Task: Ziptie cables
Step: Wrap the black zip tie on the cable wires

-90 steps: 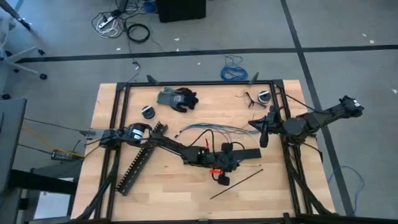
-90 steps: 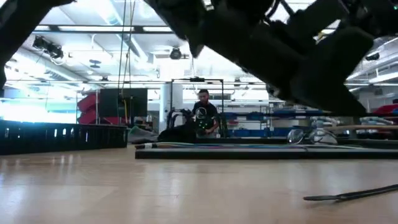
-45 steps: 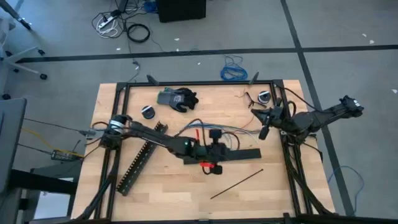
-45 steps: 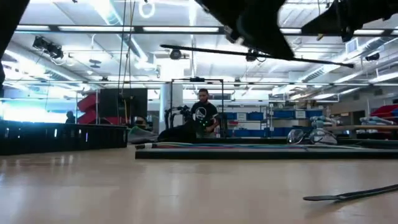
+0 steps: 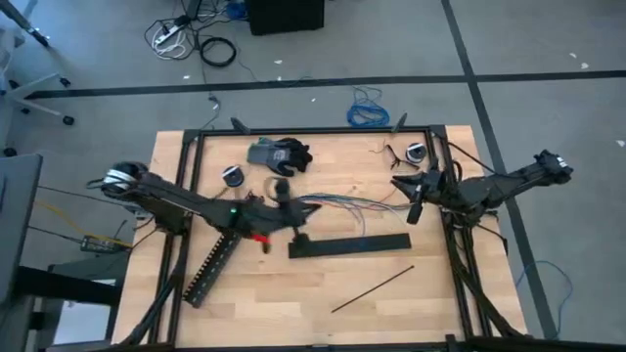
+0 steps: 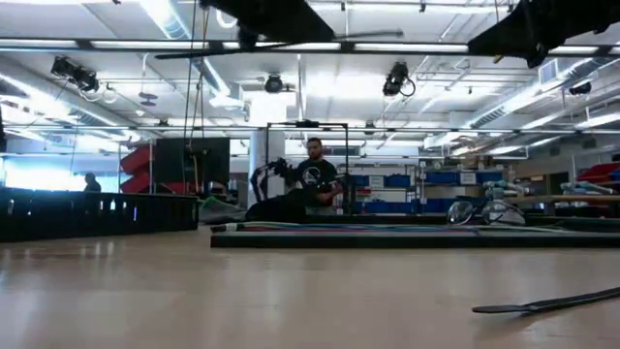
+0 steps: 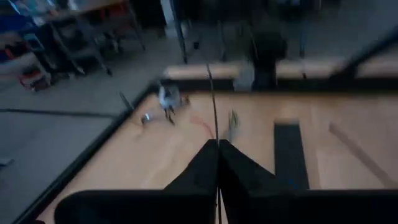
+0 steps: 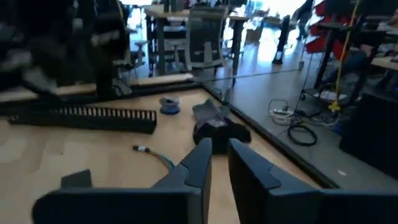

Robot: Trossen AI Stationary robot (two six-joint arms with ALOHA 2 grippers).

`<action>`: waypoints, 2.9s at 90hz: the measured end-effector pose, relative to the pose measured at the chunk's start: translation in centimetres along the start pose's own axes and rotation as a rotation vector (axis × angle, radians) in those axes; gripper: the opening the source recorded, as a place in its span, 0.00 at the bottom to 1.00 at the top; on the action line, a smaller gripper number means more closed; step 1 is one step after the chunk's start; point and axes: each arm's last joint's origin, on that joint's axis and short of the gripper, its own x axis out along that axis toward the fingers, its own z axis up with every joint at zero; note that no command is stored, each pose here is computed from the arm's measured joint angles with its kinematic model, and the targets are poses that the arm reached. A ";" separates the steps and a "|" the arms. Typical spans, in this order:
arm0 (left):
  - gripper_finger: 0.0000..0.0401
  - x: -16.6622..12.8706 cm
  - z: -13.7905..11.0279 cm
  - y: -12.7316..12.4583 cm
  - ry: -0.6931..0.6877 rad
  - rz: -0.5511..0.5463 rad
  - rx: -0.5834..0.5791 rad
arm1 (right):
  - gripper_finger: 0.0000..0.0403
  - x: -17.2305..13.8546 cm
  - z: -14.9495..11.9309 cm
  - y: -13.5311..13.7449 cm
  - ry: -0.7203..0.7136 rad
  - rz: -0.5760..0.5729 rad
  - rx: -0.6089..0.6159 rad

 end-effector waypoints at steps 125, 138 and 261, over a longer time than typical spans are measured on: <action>0.00 -2.9 -4.0 2.2 -0.549 -0.129 -0.239 | 0.29 21.2 -0.4 9.3 -0.316 0.468 0.074; 0.00 -2.6 -4.1 2.6 -0.540 -0.112 -0.234 | 0.28 21.3 -0.4 9.4 -0.311 0.497 0.080; 0.00 0.1 -4.3 1.9 -0.509 -0.142 -0.214 | 0.00 21.6 -0.7 8.9 -0.275 0.528 0.060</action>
